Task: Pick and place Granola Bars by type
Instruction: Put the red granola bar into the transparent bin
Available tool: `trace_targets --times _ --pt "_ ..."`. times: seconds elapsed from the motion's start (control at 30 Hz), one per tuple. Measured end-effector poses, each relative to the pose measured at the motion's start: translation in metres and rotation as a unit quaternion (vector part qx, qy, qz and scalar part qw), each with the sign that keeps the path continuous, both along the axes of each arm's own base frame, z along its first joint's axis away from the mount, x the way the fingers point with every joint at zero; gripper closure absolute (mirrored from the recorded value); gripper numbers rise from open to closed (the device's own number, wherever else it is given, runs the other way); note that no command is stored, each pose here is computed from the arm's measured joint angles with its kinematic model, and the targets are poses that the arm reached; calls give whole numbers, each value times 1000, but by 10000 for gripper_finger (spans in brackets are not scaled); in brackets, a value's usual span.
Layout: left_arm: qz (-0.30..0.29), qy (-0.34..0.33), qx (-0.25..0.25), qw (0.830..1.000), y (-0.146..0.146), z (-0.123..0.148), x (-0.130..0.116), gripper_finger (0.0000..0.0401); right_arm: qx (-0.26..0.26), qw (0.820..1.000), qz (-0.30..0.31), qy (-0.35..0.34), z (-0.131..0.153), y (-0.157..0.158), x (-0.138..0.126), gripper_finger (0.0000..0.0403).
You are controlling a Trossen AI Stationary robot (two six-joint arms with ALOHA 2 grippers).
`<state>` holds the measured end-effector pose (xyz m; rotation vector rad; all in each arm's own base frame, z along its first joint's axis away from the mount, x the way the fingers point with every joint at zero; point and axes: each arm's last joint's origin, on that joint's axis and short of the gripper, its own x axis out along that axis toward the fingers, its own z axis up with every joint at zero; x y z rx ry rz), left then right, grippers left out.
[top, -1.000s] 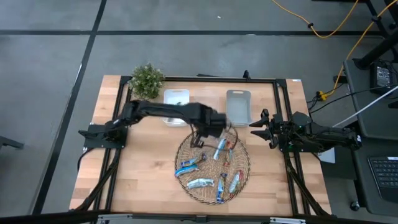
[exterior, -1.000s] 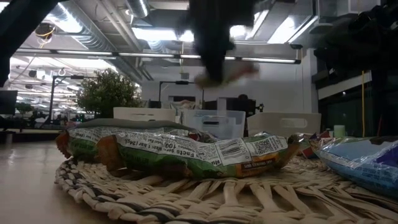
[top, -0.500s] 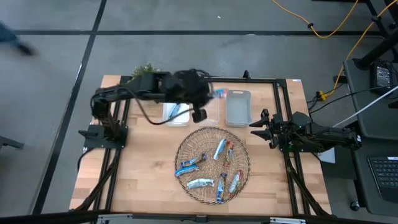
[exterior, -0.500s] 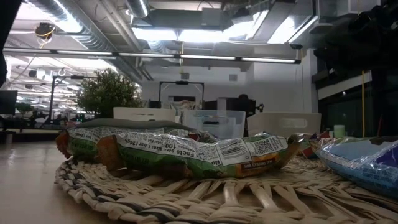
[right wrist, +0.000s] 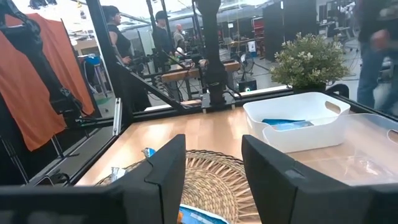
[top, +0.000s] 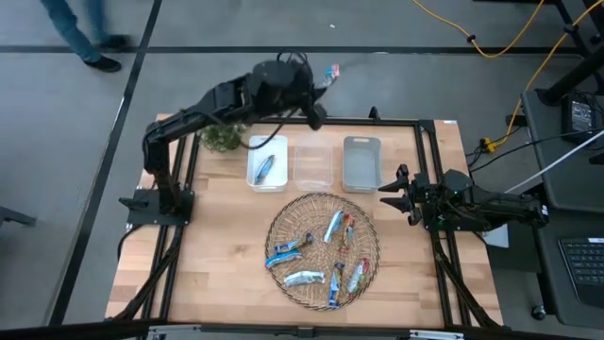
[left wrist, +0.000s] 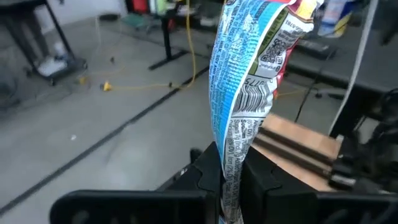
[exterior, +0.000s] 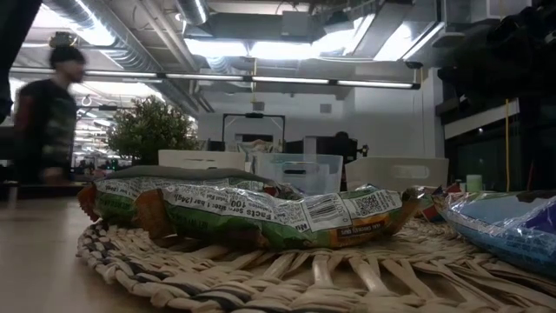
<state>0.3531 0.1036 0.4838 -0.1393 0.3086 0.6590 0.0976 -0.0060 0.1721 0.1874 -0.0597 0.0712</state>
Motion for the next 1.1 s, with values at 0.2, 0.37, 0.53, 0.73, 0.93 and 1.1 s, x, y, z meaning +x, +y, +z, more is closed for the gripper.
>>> trace_targets --times 0.2,0.37,0.53,0.73,0.93,1.1 --pt "7 75 -71 995 21 -38 16 382 1 1000 -1 0 0 0 0 243" --pt "-6 187 -121 975 30 -102 54 381 -2 1000 -2 1 0 0 0 243" --pt "-17 288 -154 945 35 -168 84 380 -10 1000 -3 0 0 0 0 243" --pt "-41 331 -183 925 37 -207 99 380 -10 1000 -3 0 0 0 0 243" --pt "-36 368 -204 906 41 -212 90 379 -10 1000 -3 0 0 0 0 243" --pt "-45 376 -220 899 46 -213 86 353 -12 1000 -3 0 0 0 0 243"
